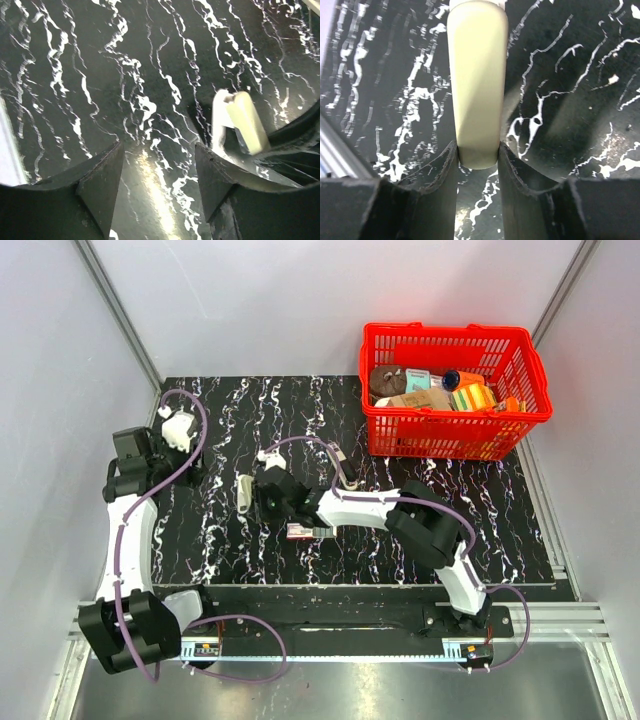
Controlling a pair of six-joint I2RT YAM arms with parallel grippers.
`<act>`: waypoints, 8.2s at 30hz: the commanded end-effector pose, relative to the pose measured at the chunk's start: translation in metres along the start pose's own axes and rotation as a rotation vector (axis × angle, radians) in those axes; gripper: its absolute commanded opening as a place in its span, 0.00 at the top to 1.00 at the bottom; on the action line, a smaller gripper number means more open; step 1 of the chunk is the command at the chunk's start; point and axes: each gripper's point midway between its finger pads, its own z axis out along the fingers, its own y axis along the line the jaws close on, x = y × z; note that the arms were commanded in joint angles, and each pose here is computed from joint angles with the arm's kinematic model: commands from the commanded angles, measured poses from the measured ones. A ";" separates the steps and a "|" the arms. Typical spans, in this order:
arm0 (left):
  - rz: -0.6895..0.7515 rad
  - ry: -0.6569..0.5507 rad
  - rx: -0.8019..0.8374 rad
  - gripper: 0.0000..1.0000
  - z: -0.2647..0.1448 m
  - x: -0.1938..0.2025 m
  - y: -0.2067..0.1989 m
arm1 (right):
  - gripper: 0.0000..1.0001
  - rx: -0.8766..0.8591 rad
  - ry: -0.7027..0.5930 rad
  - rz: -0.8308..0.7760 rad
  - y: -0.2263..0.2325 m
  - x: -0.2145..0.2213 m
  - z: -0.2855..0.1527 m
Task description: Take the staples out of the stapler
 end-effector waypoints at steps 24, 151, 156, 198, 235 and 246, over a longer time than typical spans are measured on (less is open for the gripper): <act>-0.165 0.016 0.146 0.37 -0.017 0.013 -0.031 | 1.00 0.280 0.181 -0.292 -0.010 -0.044 -0.014; 0.079 0.186 0.149 0.01 0.014 0.012 -0.078 | 0.14 0.754 0.041 -0.250 -0.215 -0.113 -0.104; 0.095 0.162 0.158 0.01 0.009 0.008 -0.080 | 0.20 0.725 0.048 -0.202 -0.232 -0.113 -0.091; -0.003 0.099 0.547 0.01 0.072 0.008 -0.197 | 1.00 0.106 -0.257 0.303 -0.078 -0.145 -0.074; 0.125 0.093 0.539 1.00 0.091 -0.007 -0.191 | 1.00 -0.131 -0.199 0.359 -0.042 -0.108 -0.108; 0.280 0.110 0.420 1.00 0.111 0.005 -0.163 | 1.00 -0.113 -0.125 0.282 -0.062 -0.067 -0.112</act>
